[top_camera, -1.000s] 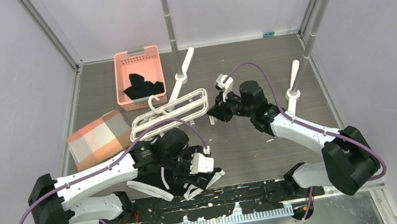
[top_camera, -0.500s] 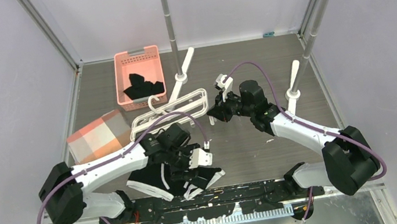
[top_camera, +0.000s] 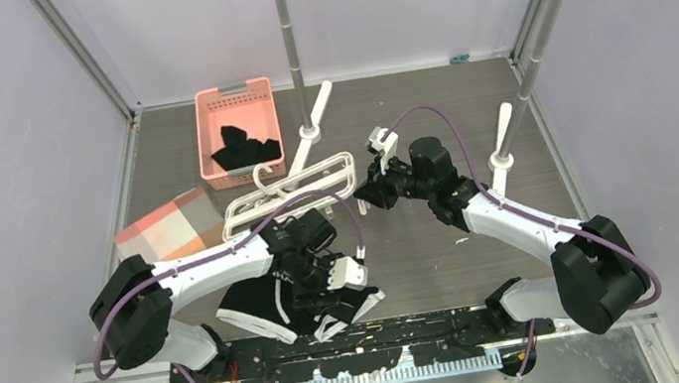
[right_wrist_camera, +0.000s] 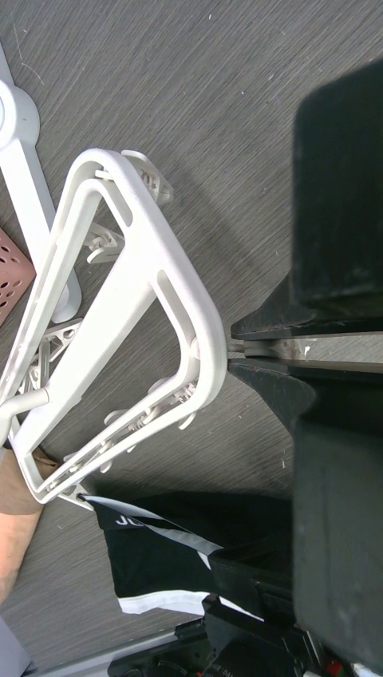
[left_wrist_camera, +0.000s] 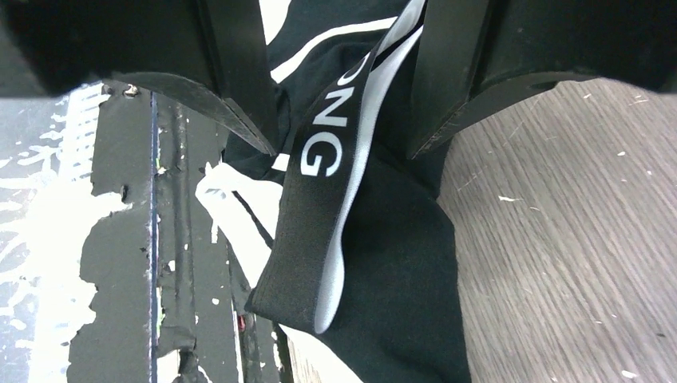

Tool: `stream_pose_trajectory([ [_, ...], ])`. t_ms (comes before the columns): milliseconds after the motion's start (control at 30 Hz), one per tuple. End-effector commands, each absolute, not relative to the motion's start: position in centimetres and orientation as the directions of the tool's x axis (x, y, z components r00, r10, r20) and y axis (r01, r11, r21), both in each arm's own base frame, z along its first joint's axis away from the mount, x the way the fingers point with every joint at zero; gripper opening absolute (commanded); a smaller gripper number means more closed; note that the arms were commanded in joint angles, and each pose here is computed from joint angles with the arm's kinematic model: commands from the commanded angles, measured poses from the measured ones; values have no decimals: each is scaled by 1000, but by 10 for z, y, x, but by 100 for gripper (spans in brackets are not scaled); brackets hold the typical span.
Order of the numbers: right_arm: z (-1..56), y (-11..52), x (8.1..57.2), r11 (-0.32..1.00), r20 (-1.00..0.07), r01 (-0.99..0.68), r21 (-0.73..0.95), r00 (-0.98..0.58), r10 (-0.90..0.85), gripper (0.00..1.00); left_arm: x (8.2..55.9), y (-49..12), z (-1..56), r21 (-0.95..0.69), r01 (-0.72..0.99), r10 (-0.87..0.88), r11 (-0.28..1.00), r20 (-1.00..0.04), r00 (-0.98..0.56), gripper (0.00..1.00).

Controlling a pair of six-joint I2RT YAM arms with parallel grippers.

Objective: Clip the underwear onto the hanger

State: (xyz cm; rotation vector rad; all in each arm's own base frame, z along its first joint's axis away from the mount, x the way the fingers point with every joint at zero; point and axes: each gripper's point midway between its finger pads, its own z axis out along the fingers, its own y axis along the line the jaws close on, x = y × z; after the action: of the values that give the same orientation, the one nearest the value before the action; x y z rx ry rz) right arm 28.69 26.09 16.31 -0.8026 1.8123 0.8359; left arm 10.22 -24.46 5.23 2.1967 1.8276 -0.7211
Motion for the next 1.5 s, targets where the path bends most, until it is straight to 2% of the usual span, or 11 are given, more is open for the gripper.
stream_pose_trajectory([
  [0, 207, 271, 295, 519, -968, -842, 145, -230, -103, 1, 104, -248, 58, -179, 960, 879, -213, -465, 109, 59],
  [233, 209, 270, 294, 521, -968, -841, 144, -228, -102, 1, 99, -249, 66, -209, 959, 878, -193, -473, 74, 49],
  [567, 212, 271, 295, 519, -969, -842, 145, -228, -99, 1, 92, -238, 69, -180, 969, 884, -168, -462, 68, 47],
  [867, 210, 271, 295, 519, -968, -842, 147, -230, -100, 1, 84, -236, 73, -179, 968, 876, -173, -477, 69, 35],
  [1300, 210, 271, 294, 520, -969, -842, 145, -228, -98, 1, 69, -236, 71, -197, 961, 867, -193, -494, 73, 33],
  [1467, 210, 272, 294, 517, -969, -843, 148, -230, -97, 1, 71, -239, 62, -200, 960, 875, -198, -478, 81, 27],
])
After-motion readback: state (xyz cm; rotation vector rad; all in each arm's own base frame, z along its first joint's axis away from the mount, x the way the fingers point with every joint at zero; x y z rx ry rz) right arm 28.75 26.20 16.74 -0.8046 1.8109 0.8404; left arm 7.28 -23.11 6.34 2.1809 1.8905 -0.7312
